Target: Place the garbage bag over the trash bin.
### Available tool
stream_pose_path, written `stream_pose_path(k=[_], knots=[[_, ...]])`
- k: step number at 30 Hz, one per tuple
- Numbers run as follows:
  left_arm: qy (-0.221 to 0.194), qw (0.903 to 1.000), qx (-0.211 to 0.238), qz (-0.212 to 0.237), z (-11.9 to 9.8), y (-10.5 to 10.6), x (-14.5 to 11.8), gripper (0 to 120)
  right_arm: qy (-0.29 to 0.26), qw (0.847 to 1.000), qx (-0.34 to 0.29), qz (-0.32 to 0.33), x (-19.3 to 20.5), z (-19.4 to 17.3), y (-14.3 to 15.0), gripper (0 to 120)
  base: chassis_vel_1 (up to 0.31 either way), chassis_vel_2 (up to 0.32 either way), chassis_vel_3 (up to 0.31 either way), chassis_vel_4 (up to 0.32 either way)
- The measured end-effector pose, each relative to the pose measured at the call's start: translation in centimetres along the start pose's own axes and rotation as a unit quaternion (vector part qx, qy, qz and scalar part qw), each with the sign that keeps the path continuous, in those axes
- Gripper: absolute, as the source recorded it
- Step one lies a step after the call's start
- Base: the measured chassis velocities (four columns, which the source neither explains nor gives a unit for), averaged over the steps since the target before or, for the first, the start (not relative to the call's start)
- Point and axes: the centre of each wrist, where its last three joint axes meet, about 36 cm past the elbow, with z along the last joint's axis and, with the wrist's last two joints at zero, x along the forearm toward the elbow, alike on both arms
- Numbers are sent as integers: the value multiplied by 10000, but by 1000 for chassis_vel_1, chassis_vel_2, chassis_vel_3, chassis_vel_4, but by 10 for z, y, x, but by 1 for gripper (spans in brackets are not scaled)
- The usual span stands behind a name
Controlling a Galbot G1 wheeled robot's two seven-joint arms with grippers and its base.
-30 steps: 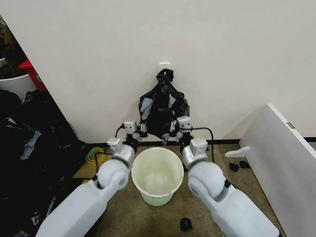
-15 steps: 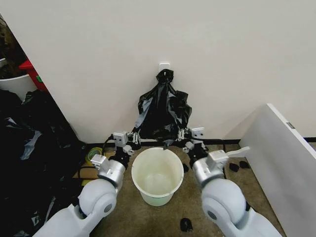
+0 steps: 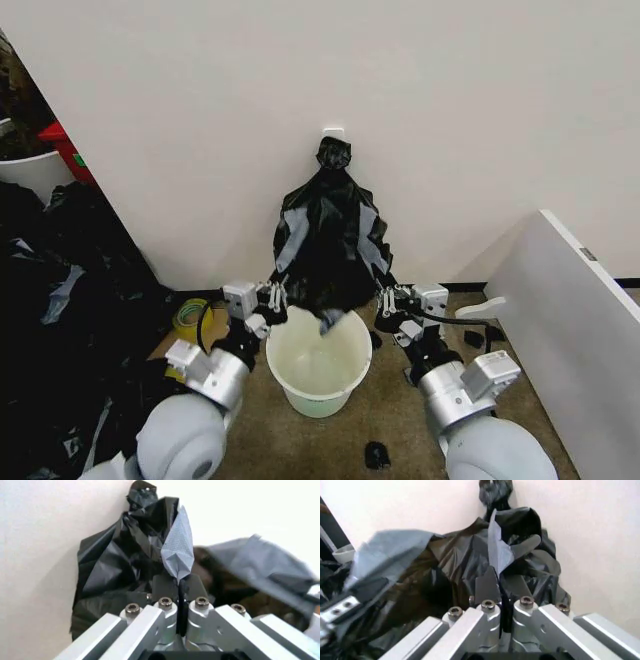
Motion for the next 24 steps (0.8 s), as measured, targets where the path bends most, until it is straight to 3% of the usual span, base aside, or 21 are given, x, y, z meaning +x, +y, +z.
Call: stream_pose_path(k=[8, 10, 15, 24], knots=[[-60, 9997, 88, 224, -16, -18, 16, 0, 469, 9982, -354, 98, 8, 7, 0, 0, 0, 0, 0, 0], [-94, 9992, 144, 355, -27, -21, 16, 0, 801, 9938, -739, 208, 11, 9, -1, 0, 0, 0, 0, 0], [-102, 9989, 194, 411, -31, -23, 16, 0, 867, 9921, -868, 263, 10, 9, -4, 0, 0, 0, 0, 0], [211, 9983, 530, 91, 12, -18, 0, 0, 924, 9913, -796, 487, 9, 6, -15, 0, 0, 0, 0, 0]])
